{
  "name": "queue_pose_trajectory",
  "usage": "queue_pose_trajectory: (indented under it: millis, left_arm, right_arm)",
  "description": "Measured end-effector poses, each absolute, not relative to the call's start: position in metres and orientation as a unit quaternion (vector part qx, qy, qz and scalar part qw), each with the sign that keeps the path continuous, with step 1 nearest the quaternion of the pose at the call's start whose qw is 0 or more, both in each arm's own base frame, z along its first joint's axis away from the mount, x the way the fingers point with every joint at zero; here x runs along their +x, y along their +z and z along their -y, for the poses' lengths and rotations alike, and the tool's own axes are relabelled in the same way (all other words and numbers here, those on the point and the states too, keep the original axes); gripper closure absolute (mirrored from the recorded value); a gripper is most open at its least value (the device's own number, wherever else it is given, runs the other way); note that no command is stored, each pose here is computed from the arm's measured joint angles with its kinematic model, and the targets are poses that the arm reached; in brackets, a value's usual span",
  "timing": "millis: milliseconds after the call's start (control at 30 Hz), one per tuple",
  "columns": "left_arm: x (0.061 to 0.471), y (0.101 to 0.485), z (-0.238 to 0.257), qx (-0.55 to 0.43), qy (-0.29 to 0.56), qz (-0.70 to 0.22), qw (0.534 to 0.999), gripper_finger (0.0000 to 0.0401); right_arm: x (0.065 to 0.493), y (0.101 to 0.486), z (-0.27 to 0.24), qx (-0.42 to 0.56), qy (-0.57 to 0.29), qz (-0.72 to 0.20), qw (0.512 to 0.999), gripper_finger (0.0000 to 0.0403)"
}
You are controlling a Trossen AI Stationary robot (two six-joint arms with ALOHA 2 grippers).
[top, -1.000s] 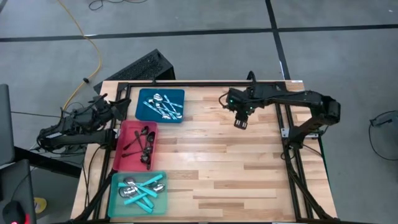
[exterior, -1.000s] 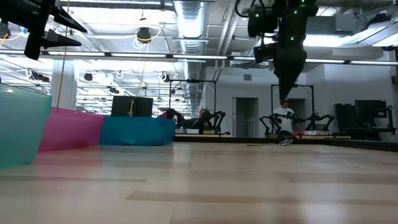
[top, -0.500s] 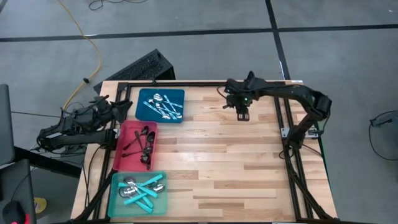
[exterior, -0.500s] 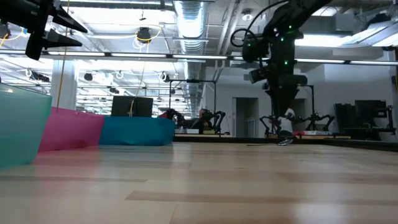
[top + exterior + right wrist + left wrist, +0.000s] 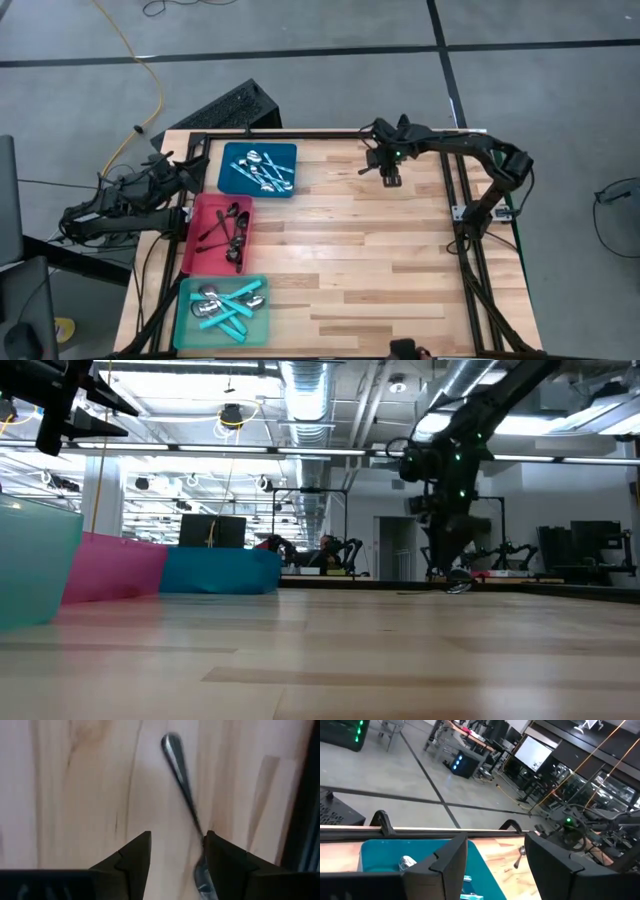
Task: Sort silverware by color (type)
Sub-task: Put the black spoon into the red bin
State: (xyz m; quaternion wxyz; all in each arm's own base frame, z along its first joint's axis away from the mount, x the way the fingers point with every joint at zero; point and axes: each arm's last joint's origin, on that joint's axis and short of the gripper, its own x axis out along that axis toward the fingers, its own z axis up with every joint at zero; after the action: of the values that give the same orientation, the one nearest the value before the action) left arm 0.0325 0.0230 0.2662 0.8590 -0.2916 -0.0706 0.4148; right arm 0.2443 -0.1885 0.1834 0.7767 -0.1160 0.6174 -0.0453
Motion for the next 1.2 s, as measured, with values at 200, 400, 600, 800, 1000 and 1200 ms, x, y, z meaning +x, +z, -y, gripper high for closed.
queue_pose_trajectory:
  millis: [200,400,600,800,1000,1200]
  left_arm:
    - [0.032,0.266,-0.023,-0.294,0.417,0.073,0.857,0.0218]
    - [0.032,0.266,-0.023,-0.294,0.418,0.071,0.856,0.0218]
    - [0.032,0.263,-0.023,-0.302,0.422,0.065,0.853,0.0218]
    - [0.032,0.263,-0.023,-0.307,0.42,0.065,0.851,0.0218]
    - [0.031,0.261,-0.023,-0.304,0.424,0.056,0.852,0.0218]
    - [0.031,0.26,-0.023,-0.305,0.426,0.052,0.85,0.0218]
  right_arm:
    - [0.233,0.17,0.197,-0.111,-0.065,-0.612,0.78,0.02]
    - [0.224,0.161,0.198,-0.116,-0.056,-0.617,0.776,0.02]
    - [0.222,0.153,0.198,-0.137,-0.052,-0.611,0.778,0.02]
    - [0.232,0.136,0.206,-0.129,-0.027,-0.632,0.764,0.02]
    - [0.245,0.128,0.211,-0.101,0.004,-0.669,0.736,0.02]
    - [0.25,0.135,0.216,-0.088,-0.002,-0.671,0.736,0.0236]
